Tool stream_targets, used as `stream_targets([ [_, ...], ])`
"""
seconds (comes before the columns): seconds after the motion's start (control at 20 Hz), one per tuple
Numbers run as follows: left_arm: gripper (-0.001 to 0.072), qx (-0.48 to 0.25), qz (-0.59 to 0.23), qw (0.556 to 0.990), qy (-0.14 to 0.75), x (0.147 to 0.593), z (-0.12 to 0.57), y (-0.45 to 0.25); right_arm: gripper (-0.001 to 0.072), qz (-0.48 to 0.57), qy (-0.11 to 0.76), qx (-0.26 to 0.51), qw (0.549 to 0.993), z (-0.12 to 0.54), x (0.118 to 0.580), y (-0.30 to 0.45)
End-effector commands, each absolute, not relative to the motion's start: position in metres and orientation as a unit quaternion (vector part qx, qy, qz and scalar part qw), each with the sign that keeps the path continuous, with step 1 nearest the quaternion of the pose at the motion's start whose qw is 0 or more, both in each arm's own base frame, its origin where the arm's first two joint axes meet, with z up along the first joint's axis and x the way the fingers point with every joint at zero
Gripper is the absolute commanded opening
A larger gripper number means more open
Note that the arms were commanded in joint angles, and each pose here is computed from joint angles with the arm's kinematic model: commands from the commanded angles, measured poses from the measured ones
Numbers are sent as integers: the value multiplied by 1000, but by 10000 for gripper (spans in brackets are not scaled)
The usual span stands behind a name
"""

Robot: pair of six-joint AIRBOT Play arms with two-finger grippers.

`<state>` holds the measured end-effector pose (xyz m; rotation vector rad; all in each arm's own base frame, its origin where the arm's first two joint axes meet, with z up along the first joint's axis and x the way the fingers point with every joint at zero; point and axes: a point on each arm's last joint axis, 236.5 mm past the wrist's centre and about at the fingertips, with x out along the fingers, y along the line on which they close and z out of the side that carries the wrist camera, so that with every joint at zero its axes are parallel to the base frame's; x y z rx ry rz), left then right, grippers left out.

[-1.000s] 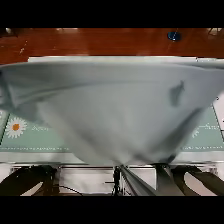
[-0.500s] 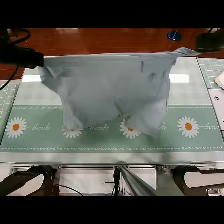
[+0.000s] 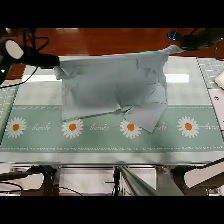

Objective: Fold the shirts.

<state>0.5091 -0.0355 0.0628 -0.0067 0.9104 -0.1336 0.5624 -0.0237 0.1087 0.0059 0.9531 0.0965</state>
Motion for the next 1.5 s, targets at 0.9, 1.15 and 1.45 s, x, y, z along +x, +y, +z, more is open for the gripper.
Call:
stream_targets([
  [0.9, 499, -53, -31, 797, 600, 441, 59, 50, 382, -32, 551, -41, 833, 135, 474, -96],
  [1.15, 498, -289, -187, 696, 630, 380, 44, 15, 382, 12, 614, 65, 786, 104, 434, -101],
  [1.45, 499, -369, -237, 589, 679, 312, -23, -31, 381, 46, 659, 103, 744, 68, 412, -87],
])
